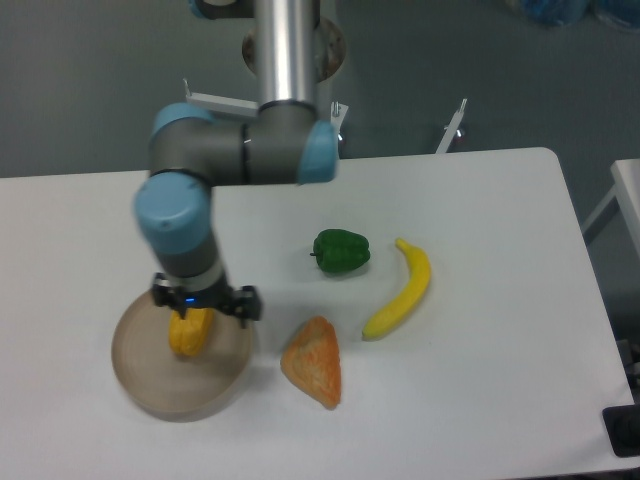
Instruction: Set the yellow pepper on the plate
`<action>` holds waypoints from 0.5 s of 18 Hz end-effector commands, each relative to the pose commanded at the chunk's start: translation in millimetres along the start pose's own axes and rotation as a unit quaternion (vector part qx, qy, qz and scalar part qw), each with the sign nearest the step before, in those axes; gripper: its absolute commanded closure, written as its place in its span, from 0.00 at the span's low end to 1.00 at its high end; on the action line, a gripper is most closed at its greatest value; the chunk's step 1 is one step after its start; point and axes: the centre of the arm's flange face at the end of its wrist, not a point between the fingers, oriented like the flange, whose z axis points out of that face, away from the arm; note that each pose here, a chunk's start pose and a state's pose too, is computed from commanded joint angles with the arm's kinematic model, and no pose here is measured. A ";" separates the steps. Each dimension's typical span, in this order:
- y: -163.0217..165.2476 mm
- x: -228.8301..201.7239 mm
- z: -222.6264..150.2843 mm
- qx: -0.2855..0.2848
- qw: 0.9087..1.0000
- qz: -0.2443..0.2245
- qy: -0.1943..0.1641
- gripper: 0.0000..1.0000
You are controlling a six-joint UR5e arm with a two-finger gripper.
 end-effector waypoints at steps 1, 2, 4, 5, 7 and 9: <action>5.7 -25.0 0.3 -0.006 0.999 0.030 -0.015 0.00; 12.4 -52.5 -4.9 -0.017 0.998 0.055 -0.041 0.00; 24.0 -91.3 -19.7 -0.020 0.995 0.080 -0.063 0.00; 27.3 -105.5 -22.2 -0.018 0.993 0.094 -0.067 0.00; 33.3 -135.1 -19.7 -0.020 0.987 0.141 -0.070 0.00; 30.6 -149.4 -15.0 -0.020 0.985 0.156 -0.073 0.00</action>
